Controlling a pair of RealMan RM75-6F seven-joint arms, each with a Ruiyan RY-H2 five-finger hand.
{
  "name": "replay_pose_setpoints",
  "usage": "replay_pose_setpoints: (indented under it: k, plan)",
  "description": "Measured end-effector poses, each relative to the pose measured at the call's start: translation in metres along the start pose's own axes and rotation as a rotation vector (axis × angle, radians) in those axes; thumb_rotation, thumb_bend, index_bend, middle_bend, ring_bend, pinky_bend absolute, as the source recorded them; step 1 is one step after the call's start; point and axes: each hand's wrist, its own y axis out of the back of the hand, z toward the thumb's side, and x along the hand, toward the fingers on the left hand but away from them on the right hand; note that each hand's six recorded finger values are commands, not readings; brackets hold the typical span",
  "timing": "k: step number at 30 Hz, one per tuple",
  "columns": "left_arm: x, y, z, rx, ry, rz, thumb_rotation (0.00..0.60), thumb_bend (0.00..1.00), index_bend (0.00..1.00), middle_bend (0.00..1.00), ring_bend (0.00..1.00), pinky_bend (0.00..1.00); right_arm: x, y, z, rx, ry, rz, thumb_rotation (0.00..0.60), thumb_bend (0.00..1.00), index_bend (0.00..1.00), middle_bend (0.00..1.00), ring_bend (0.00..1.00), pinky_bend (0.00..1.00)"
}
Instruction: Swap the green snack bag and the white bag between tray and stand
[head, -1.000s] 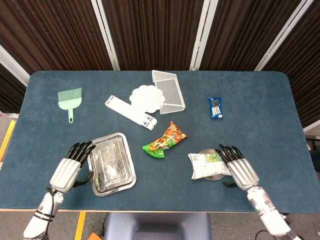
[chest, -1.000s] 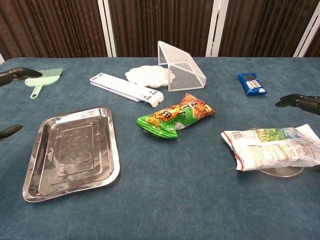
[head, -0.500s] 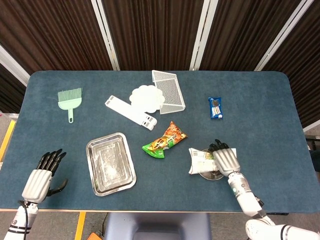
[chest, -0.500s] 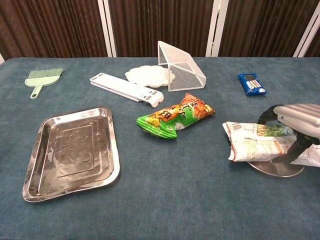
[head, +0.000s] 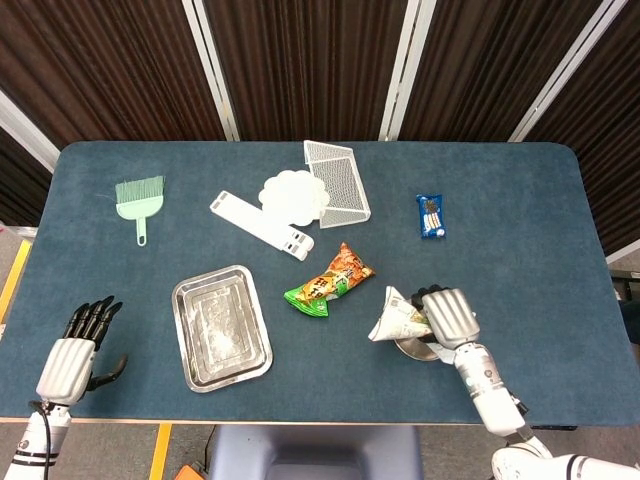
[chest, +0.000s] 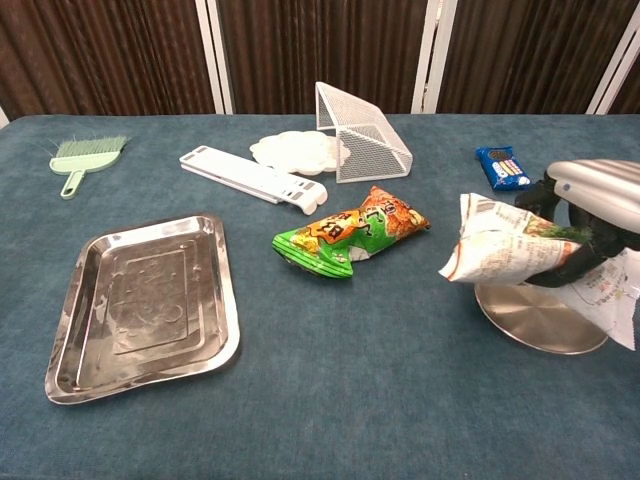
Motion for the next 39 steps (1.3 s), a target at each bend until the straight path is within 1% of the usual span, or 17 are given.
replay_pose_setpoints:
  k: [4, 7, 8, 9, 10, 11, 12, 13, 14, 17, 19, 22, 24, 26, 29, 34, 39]
  plan:
    - [-0.001, 0.001, -0.001, 0.009, 0.001, 0.003, 0.600, 0.36, 0.00, 0.00, 0.00, 0.00, 0.004, 0.007, 0.040, -0.047, 0.105, 0.026, 0.600, 0.32, 0.81, 0.61, 0.53, 0.68]
    - [-0.001, 0.003, -0.004, 0.017, 0.009, 0.002, 0.600, 0.36, 0.00, 0.00, 0.00, 0.00, 0.002, 0.004, 0.070, -0.031, 0.177, 0.048, 0.600, 0.31, 0.75, 0.61, 0.52, 0.67]
    - [-0.001, 0.005, -0.005, 0.019, 0.012, 0.004, 0.600, 0.36, 0.00, 0.00, 0.00, 0.00, 0.000, 0.000, 0.081, -0.018, 0.201, 0.057, 0.600, 0.31, 0.67, 0.59, 0.50, 0.64]
    - [-0.001, 0.006, -0.005, 0.020, 0.013, 0.008, 0.600, 0.36, 0.00, 0.00, 0.00, 0.00, -0.002, -0.004, 0.090, -0.009, 0.218, 0.065, 0.600, 0.31, 0.54, 0.55, 0.45, 0.59]
    - [-0.002, 0.007, -0.006, 0.019, 0.015, 0.012, 0.600, 0.36, 0.00, 0.00, 0.00, 0.00, -0.004, -0.009, 0.098, -0.002, 0.233, 0.077, 0.600, 0.31, 0.33, 0.45, 0.37, 0.51]
    - [-0.002, 0.008, -0.006, 0.017, 0.017, 0.015, 0.600, 0.36, 0.00, 0.00, 0.00, 0.00, -0.006, -0.016, 0.109, 0.003, 0.249, 0.100, 0.600, 0.31, 0.13, 0.29, 0.24, 0.40]
    - [-0.002, 0.008, -0.007, 0.017, 0.019, 0.016, 0.600, 0.36, 0.00, 0.00, 0.00, 0.00, -0.008, -0.022, 0.114, 0.005, 0.258, 0.120, 0.600, 0.31, 0.05, 0.21, 0.17, 0.33]
    - [-0.002, 0.009, -0.008, 0.015, 0.021, 0.016, 0.600, 0.36, 0.00, 0.00, 0.00, 0.00, -0.010, -0.026, 0.119, 0.006, 0.265, 0.142, 0.600, 0.30, 0.00, 0.10, 0.08, 0.24]
    - [-0.001, 0.009, -0.008, 0.012, 0.025, 0.016, 0.600, 0.36, 0.00, 0.00, 0.00, 0.00, -0.012, -0.031, 0.123, 0.007, 0.273, 0.171, 0.600, 0.27, 0.00, 0.03, 0.02, 0.15]
    - [-0.001, 0.008, -0.010, -0.007, 0.037, 0.010, 0.600, 0.37, 0.00, 0.00, 0.00, 0.00, -0.015, -0.033, 0.128, -0.002, 0.293, 0.221, 0.600, 0.22, 0.00, 0.00, 0.00, 0.04]
    - [-0.001, 0.007, -0.012, -0.017, 0.047, 0.006, 0.600, 0.37, 0.00, 0.00, 0.00, 0.00, -0.014, -0.028, 0.123, -0.019, 0.288, 0.227, 0.600, 0.21, 0.00, 0.00, 0.00, 0.01]
    - [0.000, 0.009, -0.014, -0.025, 0.063, 0.011, 0.600, 0.37, 0.00, 0.00, 0.00, 0.00, -0.015, -0.011, 0.101, -0.054, 0.247, 0.231, 0.600, 0.21, 0.00, 0.00, 0.00, 0.00]
    - [0.001, 0.010, -0.015, -0.031, 0.066, 0.013, 0.600, 0.37, 0.00, 0.00, 0.00, 0.00, -0.019, 0.006, 0.079, -0.090, 0.194, 0.213, 0.600, 0.21, 0.00, 0.00, 0.00, 0.00]
    - [0.001, 0.010, -0.016, -0.033, 0.071, 0.013, 0.600, 0.37, 0.00, 0.00, 0.00, 0.00, -0.025, 0.028, 0.059, -0.128, 0.144, 0.168, 0.600, 0.21, 0.00, 0.00, 0.00, 0.00]
    - [0.002, 0.009, -0.016, -0.034, 0.078, 0.008, 0.600, 0.37, 0.00, 0.00, 0.00, 0.00, -0.037, 0.050, 0.047, -0.161, 0.106, 0.114, 0.600, 0.21, 0.00, 0.00, 0.00, 0.00]
    - [0.004, 0.007, -0.017, -0.024, 0.088, 0.006, 0.600, 0.37, 0.00, 0.00, 0.00, 0.00, -0.069, 0.050, 0.051, -0.091, 0.088, 0.117, 0.600, 0.21, 0.00, 0.00, 0.00, 0.00]
    - [0.003, 0.009, -0.019, -0.010, 0.100, 0.020, 0.600, 0.37, 0.00, 0.00, 0.00, 0.00, -0.112, 0.030, 0.077, 0.014, 0.080, 0.142, 0.600, 0.21, 0.00, 0.00, 0.00, 0.00]
